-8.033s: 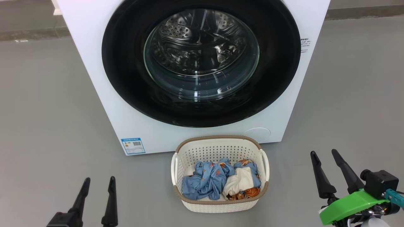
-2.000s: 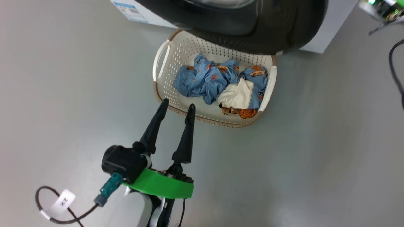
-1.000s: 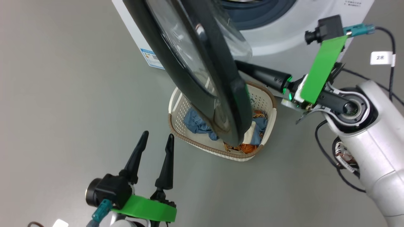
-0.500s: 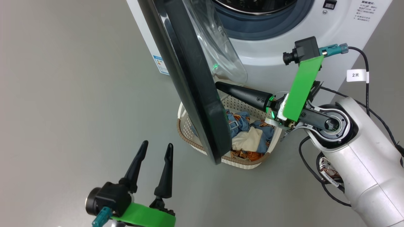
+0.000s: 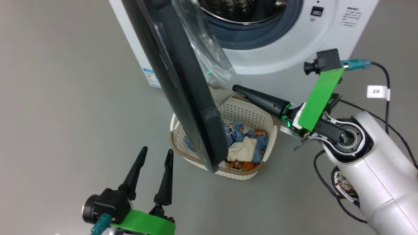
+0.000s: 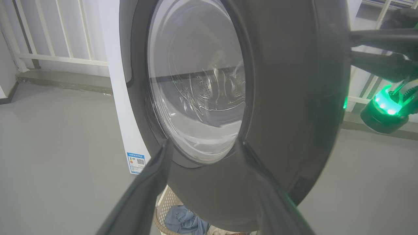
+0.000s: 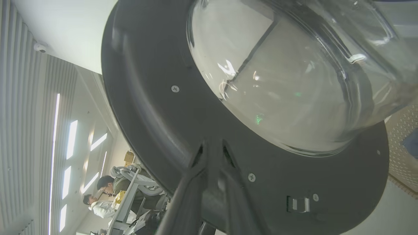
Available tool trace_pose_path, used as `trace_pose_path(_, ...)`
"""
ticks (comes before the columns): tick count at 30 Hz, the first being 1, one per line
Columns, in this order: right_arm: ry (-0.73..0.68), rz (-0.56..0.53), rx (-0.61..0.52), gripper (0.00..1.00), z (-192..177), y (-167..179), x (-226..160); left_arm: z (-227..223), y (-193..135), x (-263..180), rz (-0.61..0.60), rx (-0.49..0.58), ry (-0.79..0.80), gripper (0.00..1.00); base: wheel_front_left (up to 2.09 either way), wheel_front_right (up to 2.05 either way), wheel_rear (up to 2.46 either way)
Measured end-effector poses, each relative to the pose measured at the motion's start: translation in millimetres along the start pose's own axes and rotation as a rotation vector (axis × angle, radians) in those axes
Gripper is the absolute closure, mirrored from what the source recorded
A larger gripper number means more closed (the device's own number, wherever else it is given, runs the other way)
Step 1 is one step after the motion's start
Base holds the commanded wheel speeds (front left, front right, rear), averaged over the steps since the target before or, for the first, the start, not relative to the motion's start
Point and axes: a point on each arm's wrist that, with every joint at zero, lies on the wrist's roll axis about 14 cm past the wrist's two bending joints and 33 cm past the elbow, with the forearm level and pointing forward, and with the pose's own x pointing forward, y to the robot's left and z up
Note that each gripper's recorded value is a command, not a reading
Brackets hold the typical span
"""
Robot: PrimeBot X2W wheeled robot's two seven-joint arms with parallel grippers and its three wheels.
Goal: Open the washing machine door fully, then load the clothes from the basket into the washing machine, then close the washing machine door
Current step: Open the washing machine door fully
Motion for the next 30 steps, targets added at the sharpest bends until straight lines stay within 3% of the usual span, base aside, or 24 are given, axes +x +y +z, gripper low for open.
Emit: trace_pose_path(30, -0.587, -0.395, -0.025, 0.0, 20.1, -61.8, -181.6, -7.8, -4.8, 0.6, -0.049, -0.004, 0.005, 0.0, 0.0, 0.0, 0.0)
